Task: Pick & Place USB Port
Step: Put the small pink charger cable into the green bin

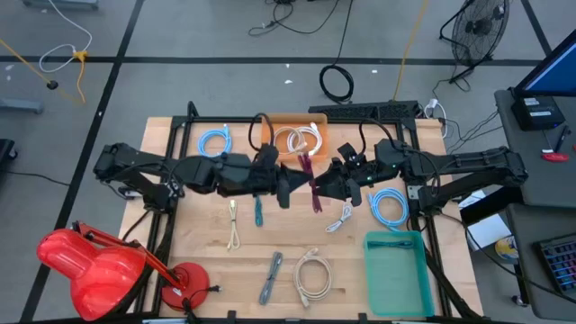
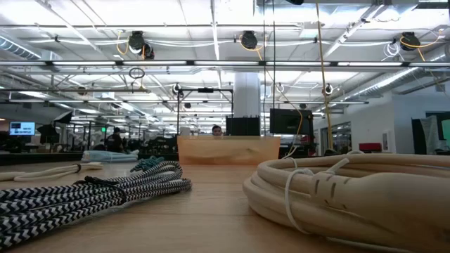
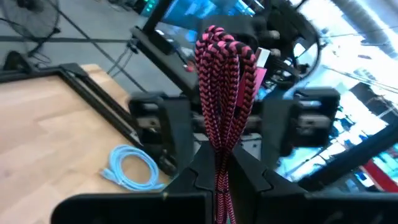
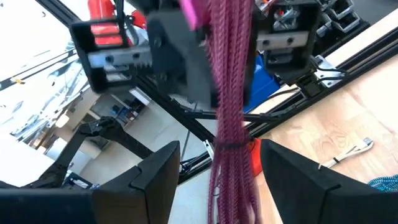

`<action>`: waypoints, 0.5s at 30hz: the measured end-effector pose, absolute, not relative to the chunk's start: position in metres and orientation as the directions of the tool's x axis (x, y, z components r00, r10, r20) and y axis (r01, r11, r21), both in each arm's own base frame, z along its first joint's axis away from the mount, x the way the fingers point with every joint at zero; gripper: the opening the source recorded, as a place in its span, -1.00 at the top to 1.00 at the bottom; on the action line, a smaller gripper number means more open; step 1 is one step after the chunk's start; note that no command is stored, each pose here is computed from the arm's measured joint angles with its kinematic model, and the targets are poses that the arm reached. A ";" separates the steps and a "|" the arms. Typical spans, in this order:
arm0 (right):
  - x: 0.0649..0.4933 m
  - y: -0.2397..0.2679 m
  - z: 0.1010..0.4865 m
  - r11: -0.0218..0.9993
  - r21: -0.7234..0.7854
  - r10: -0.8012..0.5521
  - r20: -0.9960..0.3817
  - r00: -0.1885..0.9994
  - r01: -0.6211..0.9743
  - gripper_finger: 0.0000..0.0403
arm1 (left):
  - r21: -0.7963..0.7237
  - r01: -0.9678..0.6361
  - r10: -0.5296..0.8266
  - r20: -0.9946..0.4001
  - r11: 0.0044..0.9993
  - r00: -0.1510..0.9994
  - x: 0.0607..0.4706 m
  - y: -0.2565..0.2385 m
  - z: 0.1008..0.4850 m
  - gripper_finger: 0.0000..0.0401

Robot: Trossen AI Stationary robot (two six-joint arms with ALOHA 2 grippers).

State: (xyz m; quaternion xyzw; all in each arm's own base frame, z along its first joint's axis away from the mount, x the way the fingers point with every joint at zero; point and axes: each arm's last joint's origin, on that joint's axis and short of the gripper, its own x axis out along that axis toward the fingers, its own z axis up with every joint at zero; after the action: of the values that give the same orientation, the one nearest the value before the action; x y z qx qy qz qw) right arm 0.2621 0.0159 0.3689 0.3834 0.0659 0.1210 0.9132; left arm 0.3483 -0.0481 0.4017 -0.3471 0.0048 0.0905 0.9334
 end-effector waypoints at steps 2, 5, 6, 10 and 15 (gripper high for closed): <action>0.262 0.016 0.369 0.676 0.716 0.276 -0.027 0.961 -0.174 -0.07 | -0.649 -0.165 0.165 -0.061 0.743 0.984 0.349 -0.043 0.405 0.91; 0.262 0.017 0.369 0.666 0.722 0.296 -0.029 0.955 -0.185 -0.07 | -0.646 -0.165 0.163 -0.063 0.745 0.985 0.349 -0.041 0.406 0.91; 0.262 0.017 0.369 0.666 0.723 0.297 -0.029 0.955 -0.185 -0.05 | -0.646 -0.164 0.162 -0.063 0.746 0.985 0.349 -0.041 0.406 0.91; 0.262 0.017 0.369 0.666 0.722 0.298 -0.027 0.954 -0.187 0.06 | -0.653 -0.160 0.143 -0.079 0.741 0.987 0.349 -0.041 0.405 0.92; 0.262 0.017 0.368 0.666 0.723 0.298 -0.034 0.954 -0.182 0.30 | -0.657 -0.160 0.139 -0.085 0.737 0.987 0.348 -0.043 0.404 0.92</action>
State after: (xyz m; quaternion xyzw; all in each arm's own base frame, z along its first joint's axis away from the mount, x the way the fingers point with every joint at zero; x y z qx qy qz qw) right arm 0.2619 0.0166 0.3683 0.3867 0.0747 0.1318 0.9097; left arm 0.3483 -0.0432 0.4041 -0.3536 0.0150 0.0804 0.9318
